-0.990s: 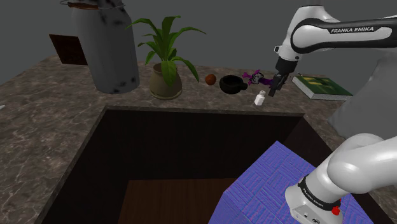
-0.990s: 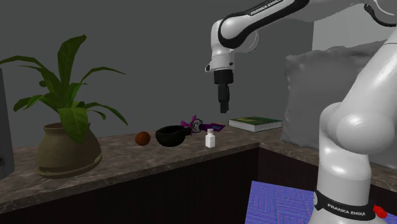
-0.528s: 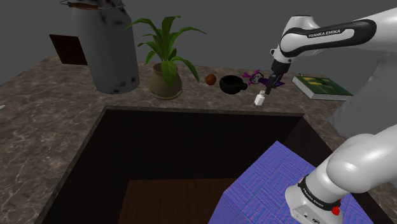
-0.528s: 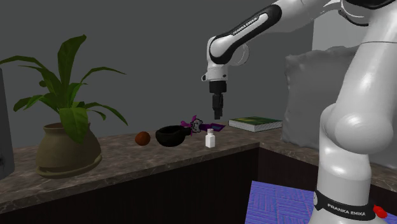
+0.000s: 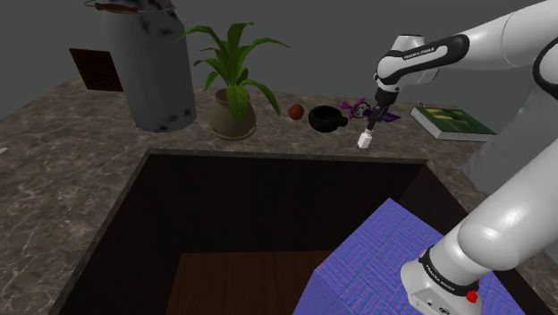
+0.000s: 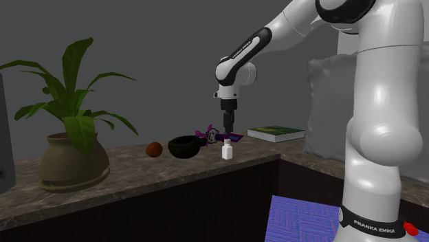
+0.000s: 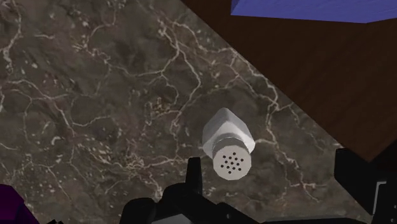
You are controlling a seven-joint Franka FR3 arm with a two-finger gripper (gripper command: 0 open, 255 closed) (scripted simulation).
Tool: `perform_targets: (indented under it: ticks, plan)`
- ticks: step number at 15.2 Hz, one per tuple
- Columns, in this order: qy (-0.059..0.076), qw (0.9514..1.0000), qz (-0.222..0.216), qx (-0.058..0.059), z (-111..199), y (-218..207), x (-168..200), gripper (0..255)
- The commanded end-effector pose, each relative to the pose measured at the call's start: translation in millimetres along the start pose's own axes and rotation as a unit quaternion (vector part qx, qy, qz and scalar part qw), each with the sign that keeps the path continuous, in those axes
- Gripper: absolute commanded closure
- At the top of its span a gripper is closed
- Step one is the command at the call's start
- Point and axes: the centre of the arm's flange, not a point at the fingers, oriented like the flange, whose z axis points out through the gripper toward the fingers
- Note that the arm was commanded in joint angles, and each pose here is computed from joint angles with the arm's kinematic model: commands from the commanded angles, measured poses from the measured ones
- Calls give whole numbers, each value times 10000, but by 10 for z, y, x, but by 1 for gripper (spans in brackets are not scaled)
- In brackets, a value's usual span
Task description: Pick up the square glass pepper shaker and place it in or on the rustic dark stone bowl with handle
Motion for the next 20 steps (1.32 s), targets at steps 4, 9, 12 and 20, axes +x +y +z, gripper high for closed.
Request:
perform_targets:
  ticks: [4,9,12,20]
  plan:
    - [23,10000,-21,-31,229,184,91,0]
    - [23,10000,-21,-31,470,185,92,0]
    - [23,10000,-21,-31,470,185,92,0]
    - [22,10000,-21,-30,470,185,92,255]
